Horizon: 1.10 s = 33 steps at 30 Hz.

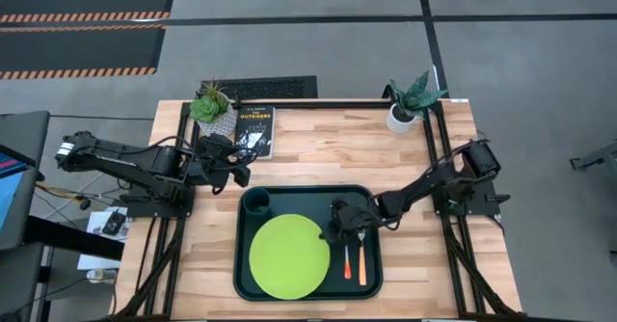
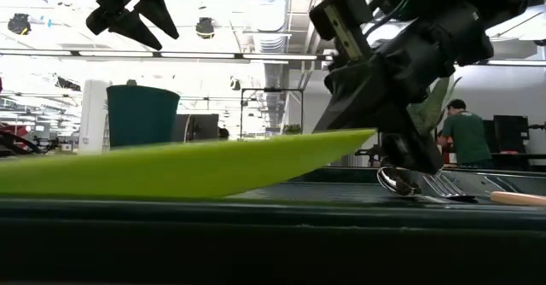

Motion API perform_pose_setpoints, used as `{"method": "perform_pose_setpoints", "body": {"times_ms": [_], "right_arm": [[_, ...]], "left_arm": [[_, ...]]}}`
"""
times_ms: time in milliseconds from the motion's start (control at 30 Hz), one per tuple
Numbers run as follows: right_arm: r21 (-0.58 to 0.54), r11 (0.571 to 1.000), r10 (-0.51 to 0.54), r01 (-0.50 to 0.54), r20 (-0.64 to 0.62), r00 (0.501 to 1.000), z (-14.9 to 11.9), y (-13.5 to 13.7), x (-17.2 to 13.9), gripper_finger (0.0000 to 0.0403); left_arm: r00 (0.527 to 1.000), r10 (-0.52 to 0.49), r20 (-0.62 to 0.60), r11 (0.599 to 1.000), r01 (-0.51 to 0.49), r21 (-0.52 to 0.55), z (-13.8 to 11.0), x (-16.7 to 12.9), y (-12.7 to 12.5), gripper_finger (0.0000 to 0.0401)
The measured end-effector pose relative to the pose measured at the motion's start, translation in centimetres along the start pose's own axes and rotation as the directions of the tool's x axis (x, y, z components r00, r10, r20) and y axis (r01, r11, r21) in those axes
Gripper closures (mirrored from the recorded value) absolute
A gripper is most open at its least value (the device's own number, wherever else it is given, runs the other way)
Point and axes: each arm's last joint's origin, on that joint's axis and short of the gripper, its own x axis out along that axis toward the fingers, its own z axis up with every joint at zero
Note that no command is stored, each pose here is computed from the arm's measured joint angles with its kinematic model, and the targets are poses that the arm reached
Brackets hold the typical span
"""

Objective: Pick and place plate/cup/fork/spoon on tray
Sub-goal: Put the yellow green plate onto the black tray

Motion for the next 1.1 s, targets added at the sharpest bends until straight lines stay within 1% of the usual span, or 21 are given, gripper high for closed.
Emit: {"method": "perform_pose_setpoints", "body": {"times_ms": [167, 500, 1100], "right_arm": [[0.011, 1.000, -0.004, 0.004, 0.003, 1.000, 0.00, -0.32, 0.38, 0.0391], [0.017, 1.000, -0.012, 0.011, 0.026, 1.000, 0.89, -0.51, 0.39, 0.0385], [0.016, 1.000, -0.014, 0.014, 0.022, 1.000, 0.77, -0.50, 0.37, 0.0376]], "left_arm": [[1.000, 0.000, 0.000, 1.000, 0.000, 0.001, 0.00, 0.00, 0.00, 0.0173], [1.000, 0.001, 0.002, 1.000, -0.001, 0.002, 0.00, 0.00, 0.00, 0.0173], [1.000, 0.001, 0.002, 1.000, -0.001, 0.002, 0.00, 0.00, 0.00, 0.0173]]}}
